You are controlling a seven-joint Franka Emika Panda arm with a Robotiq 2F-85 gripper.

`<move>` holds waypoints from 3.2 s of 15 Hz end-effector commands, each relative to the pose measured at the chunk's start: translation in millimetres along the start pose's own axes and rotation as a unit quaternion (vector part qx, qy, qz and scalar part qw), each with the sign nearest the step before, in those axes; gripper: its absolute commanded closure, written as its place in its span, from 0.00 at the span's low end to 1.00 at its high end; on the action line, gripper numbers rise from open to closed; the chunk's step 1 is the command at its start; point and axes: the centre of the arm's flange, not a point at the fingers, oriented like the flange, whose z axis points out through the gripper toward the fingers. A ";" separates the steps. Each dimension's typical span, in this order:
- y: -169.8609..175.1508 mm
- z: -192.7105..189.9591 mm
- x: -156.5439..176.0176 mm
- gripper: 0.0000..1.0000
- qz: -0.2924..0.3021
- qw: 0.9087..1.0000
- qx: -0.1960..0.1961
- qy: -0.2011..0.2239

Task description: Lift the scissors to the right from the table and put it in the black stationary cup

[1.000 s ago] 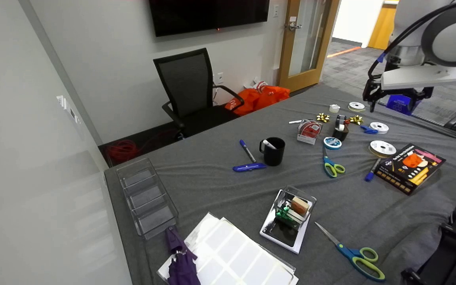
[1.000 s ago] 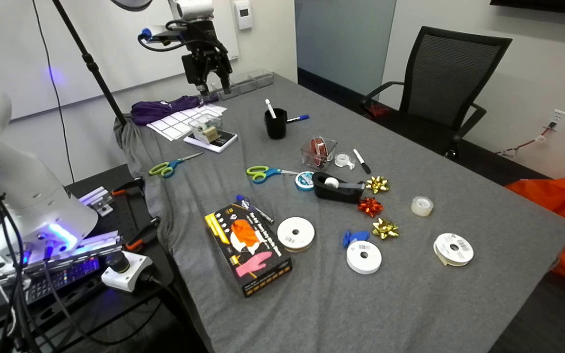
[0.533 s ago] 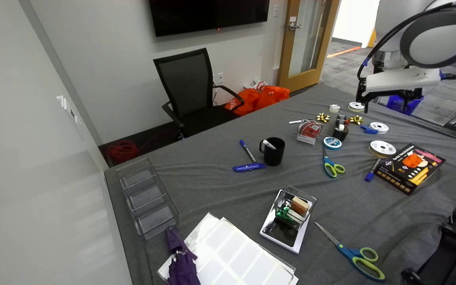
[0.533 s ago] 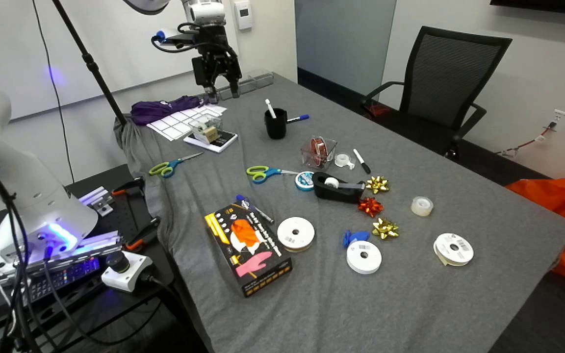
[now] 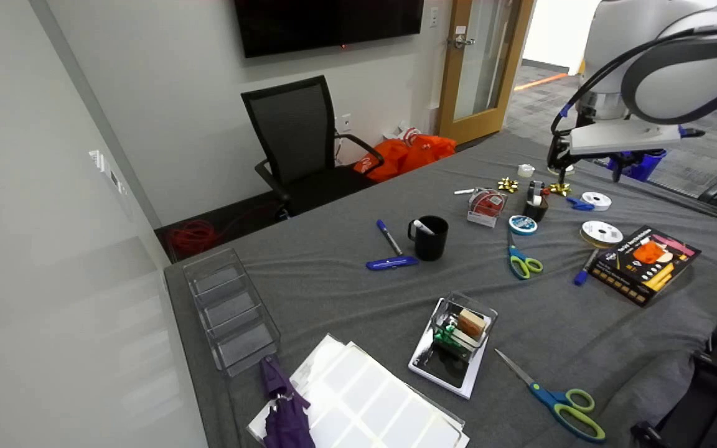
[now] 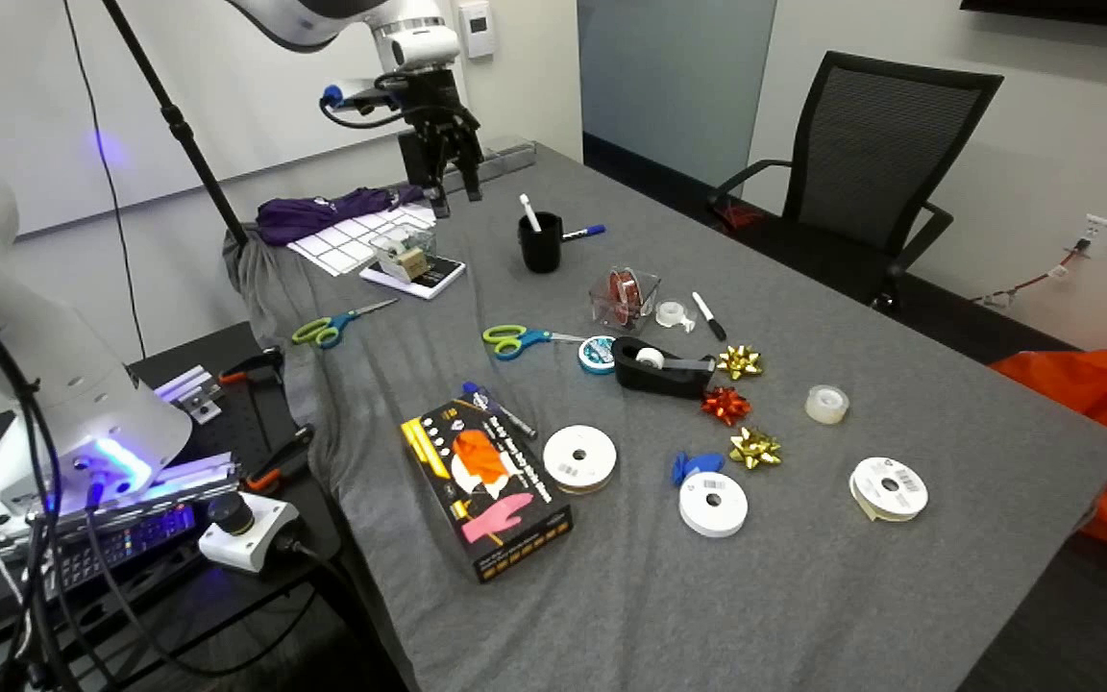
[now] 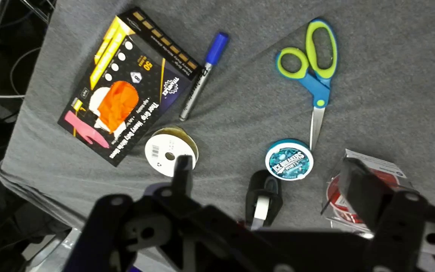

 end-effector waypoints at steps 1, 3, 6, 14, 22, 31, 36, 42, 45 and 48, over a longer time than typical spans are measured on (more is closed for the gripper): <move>-16.2 55.1 14.0 0.00 -0.042 0.999 0.021 -0.014; -18.2 81.2 19.0 0.00 -0.057 0.997 0.044 -0.034; -14.6 115.5 24.6 0.00 -0.075 0.990 0.100 -0.064; -11.5 143.9 34.9 0.00 -0.067 0.973 0.207 -0.083; -16.5 165.2 45.0 0.00 -0.065 0.974 0.198 -0.083; -42.1 210.8 47.0 0.00 -0.054 0.984 0.155 -0.067; -58.6 230.9 41.1 0.00 -0.035 0.988 0.138 -0.064; -70.1 249.1 39.0 0.25 -0.020 0.991 0.122 -0.059; -74.0 255.0 40.5 0.22 -0.013 0.992 0.116 -0.056; -77.2 259.3 41.3 0.20 -0.010 0.992 0.114 -0.054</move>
